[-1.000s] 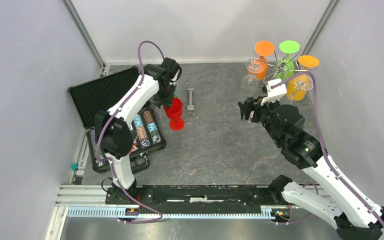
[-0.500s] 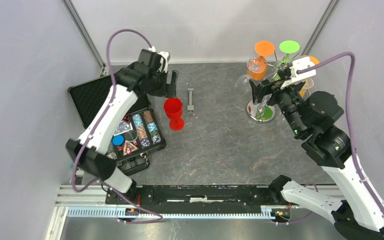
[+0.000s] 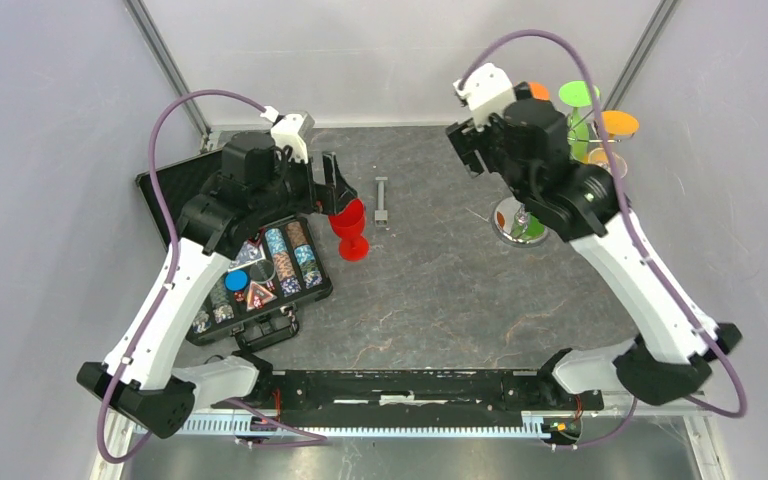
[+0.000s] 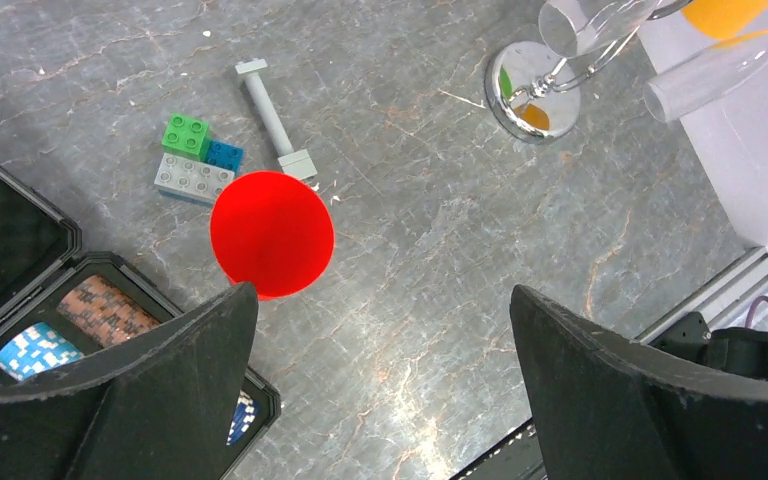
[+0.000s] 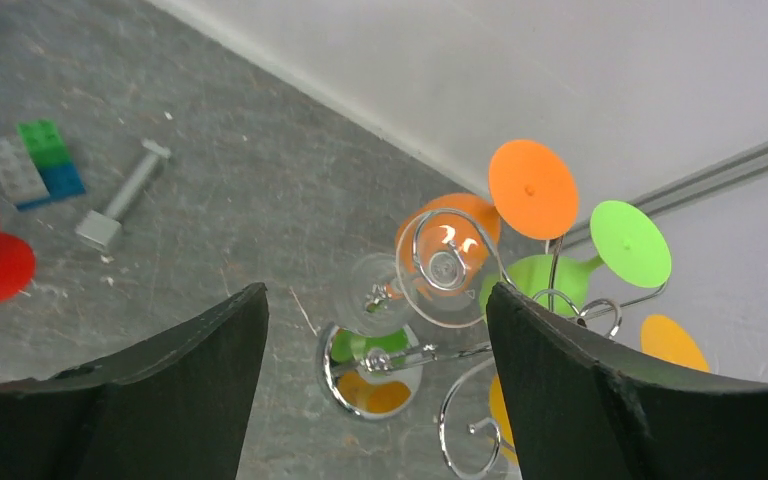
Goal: Take the wine glass off the wine glass rack
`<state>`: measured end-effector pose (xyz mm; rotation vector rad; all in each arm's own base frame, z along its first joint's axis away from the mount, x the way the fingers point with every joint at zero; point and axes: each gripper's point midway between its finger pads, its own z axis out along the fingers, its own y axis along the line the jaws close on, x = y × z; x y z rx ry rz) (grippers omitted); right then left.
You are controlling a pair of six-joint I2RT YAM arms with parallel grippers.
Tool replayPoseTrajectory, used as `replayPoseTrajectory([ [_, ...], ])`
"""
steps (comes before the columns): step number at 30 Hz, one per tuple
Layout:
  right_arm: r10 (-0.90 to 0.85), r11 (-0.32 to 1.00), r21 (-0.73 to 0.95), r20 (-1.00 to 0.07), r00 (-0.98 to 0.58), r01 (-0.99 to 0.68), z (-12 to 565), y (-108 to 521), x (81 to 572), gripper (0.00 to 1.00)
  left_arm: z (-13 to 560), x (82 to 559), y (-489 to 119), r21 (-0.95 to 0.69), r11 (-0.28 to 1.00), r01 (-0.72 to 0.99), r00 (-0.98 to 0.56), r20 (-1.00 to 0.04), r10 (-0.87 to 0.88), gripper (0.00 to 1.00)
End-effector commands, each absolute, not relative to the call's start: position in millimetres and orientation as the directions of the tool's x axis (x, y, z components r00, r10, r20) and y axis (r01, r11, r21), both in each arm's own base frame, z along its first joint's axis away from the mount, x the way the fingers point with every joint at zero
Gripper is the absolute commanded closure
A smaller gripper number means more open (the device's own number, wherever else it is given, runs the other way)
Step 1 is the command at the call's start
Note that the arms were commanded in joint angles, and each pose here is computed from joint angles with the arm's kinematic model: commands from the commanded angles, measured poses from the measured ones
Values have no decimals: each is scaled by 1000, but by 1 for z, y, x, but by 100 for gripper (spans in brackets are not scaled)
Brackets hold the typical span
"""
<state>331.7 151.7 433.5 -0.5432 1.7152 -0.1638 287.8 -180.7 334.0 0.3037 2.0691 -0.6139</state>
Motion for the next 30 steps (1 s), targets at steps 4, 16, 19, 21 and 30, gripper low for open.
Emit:
replayPoseTrajectory([
  [4,-589,807,-566,-751,-298,-170,411,139,362,15,342,290,-182,-350,835,425,-506,-856,-101,0],
  [16,-677,696,-713,-610,-412,-88,385,132,389,28,333,293,-175,-328,858,395,-508,-856,-93,0],
  [19,-686,674,-735,-587,-429,-71,381,129,392,31,329,292,-174,-324,860,394,-511,-855,-88,0],
  [21,-709,647,-759,-563,-425,-74,379,129,395,32,327,291,-174,-323,860,396,-515,-853,-84,0],
  [30,-785,553,-826,-473,-401,-108,371,126,398,39,316,291,-174,-320,860,398,-531,-845,-68,0],
])
